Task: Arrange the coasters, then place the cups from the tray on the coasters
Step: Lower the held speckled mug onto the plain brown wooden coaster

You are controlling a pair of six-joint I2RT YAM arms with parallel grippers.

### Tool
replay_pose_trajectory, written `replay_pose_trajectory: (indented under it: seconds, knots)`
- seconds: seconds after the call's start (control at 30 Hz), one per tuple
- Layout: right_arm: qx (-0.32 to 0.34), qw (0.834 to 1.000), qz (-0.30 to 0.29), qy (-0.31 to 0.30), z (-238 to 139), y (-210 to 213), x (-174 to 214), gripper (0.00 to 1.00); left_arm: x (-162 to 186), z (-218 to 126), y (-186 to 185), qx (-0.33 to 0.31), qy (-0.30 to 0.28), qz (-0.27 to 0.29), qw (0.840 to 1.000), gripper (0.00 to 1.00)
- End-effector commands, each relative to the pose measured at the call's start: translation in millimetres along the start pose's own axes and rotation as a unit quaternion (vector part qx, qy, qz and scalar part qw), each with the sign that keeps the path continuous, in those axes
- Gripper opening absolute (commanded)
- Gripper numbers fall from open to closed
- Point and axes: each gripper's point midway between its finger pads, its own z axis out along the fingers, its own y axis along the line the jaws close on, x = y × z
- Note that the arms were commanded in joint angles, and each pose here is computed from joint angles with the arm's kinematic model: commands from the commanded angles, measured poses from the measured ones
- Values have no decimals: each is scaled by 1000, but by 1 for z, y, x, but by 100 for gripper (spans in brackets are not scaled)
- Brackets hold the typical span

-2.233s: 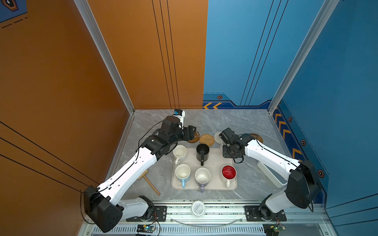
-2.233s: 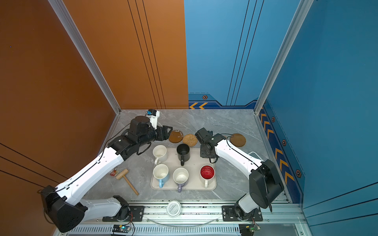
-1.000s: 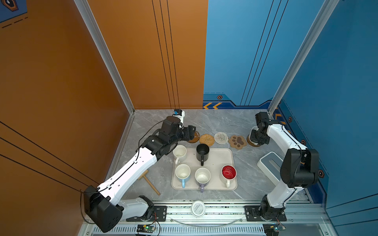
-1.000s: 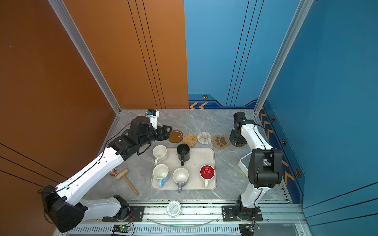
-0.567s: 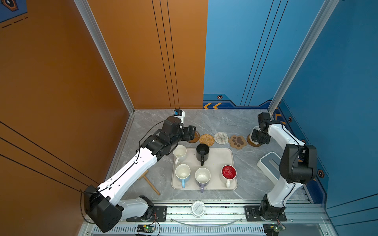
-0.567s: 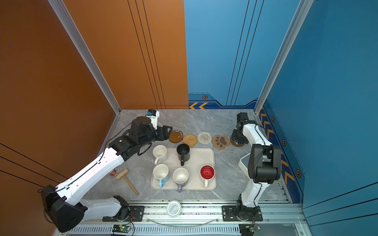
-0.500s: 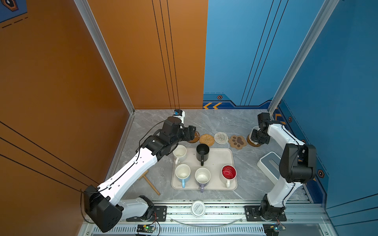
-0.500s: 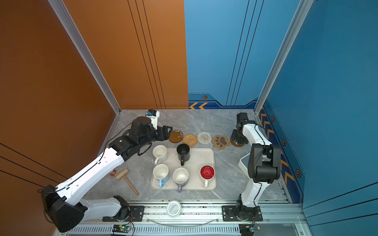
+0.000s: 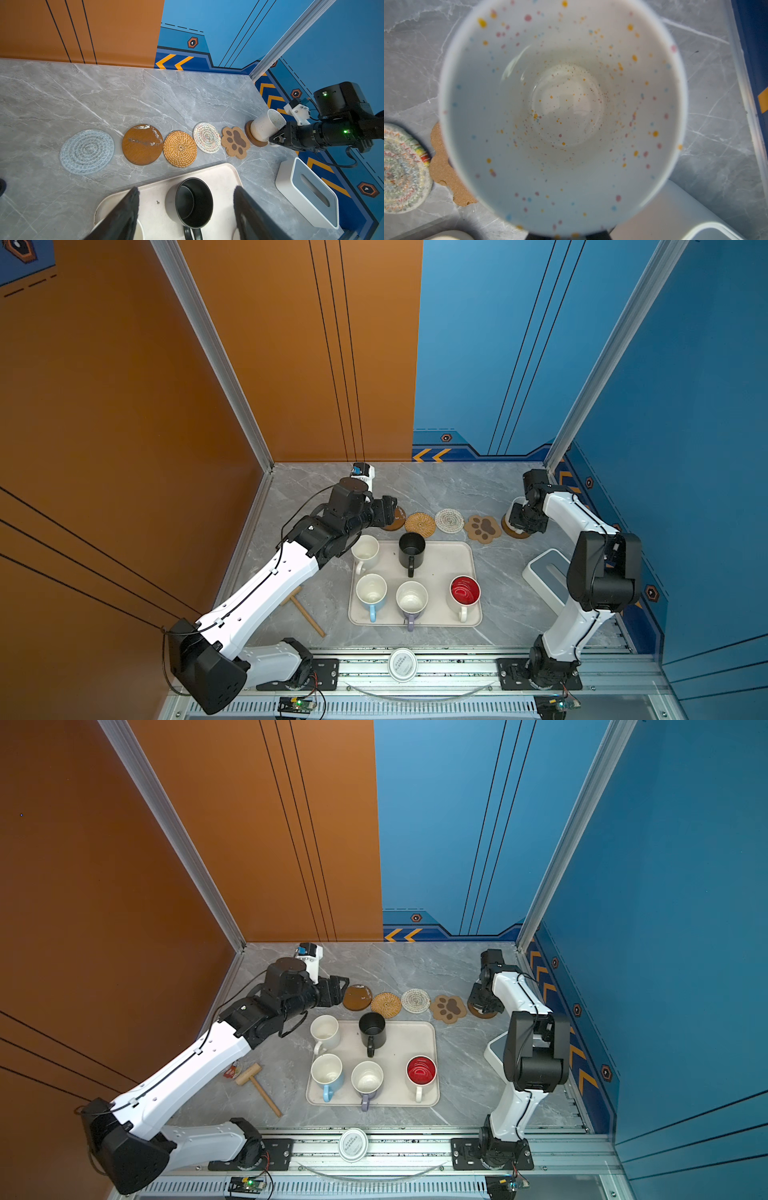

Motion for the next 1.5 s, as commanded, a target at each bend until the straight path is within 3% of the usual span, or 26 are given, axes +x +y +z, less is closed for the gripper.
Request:
replay_pose_trajectory:
  seconds: [0.0, 0.77, 0.83, 0.93, 1.0, 1.13, 1.27, 1.47]
  knots:
    - [9, 999, -3, -41, -8, -2, -21, 0, 1, -6, 1, -8, -3, 2, 1000, 73]
    - [21, 999, -22, -10, 8, -6, -6, 0, 8, -3, 4, -15, 7, 4, 1000, 73]
    - [21, 999, -22, -11, 7, -6, -5, 10, 8, -4, 4, -15, 7, 5, 1000, 73]
    - [20, 999, -22, -10, 6, -6, -5, 14, 7, -5, 6, -20, 5, 7, 1000, 74]
    - [18, 1000, -22, -9, 6, -5, -4, 23, 8, -6, 7, -21, 6, 8, 1000, 75]
    - [17, 1000, -24, -9, 5, -4, -3, 28, 9, -7, 8, -23, 6, 9, 1000, 75]
    - [17, 999, -25, -10, 3, -3, -1, 44, 10, -10, 9, -25, 4, 10, 1000, 75]
    - [13, 999, -21, -25, -12, -3, -1, 59, 9, -15, 13, -30, -2, 13, 999, 75]
